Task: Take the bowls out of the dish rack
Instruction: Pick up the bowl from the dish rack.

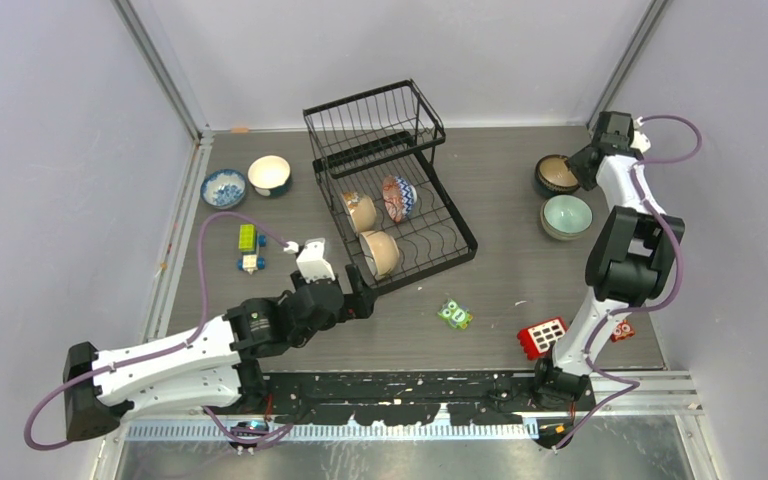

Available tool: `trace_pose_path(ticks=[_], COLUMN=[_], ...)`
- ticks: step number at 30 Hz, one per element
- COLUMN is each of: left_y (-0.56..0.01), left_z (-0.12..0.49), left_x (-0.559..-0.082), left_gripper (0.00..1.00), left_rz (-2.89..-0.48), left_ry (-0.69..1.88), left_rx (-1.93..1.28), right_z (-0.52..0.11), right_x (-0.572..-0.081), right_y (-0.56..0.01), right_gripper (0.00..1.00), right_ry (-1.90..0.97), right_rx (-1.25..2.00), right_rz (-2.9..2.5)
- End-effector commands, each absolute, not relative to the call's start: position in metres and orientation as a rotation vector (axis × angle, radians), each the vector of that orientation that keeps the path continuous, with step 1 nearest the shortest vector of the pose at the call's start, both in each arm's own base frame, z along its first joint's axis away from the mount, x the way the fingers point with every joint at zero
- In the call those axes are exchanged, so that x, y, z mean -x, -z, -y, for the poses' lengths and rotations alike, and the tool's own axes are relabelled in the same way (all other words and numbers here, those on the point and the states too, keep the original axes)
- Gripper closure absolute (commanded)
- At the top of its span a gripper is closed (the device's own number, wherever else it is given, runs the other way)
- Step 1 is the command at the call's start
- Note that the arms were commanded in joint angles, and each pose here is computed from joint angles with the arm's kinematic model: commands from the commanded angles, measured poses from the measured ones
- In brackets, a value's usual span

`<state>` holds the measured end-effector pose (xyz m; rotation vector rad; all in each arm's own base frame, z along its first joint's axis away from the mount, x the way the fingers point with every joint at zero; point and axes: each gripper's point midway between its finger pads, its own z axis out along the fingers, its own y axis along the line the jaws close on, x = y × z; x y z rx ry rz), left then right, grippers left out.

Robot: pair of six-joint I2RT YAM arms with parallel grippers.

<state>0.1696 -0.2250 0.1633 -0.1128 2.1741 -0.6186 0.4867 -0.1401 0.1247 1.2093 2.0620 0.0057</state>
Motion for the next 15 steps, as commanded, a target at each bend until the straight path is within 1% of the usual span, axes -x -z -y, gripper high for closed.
trace_pose_path(ticks=[1,5,9,13,15], left_y=[-0.172,-0.174,-0.187,-0.207,-0.214], left_z=[0.226,0.223,0.215,0.208,0.208], left_x=[-0.173,-0.176,-0.183,-0.195,-0.201], left_gripper=[0.06,0.06,0.06,0.05,0.03], left_rz=[-2.14,-2.128,-2.076,-2.012,-2.002], left_ry=[0.652,0.628,0.567,0.51,0.5], left_rx=[0.152,0.136,0.097,0.045,0.038], right_z=[0.131,0.106,0.056,-0.013,-0.044], right_x=[-0.493,-0.492,-0.484,-0.455,-0.433], right_y=[-0.182,-0.207,-0.248,-0.291,-0.298], right_gripper=[0.54,0.55,0.55,0.54,0.54], right_ry=[-0.035,-0.071,-0.124,-0.245,-0.293], right_rx=[-1.156,-1.098,-0.95,-0.754,-0.658], right_rz=[-1.939,-1.91,-1.874,-1.846,-1.848])
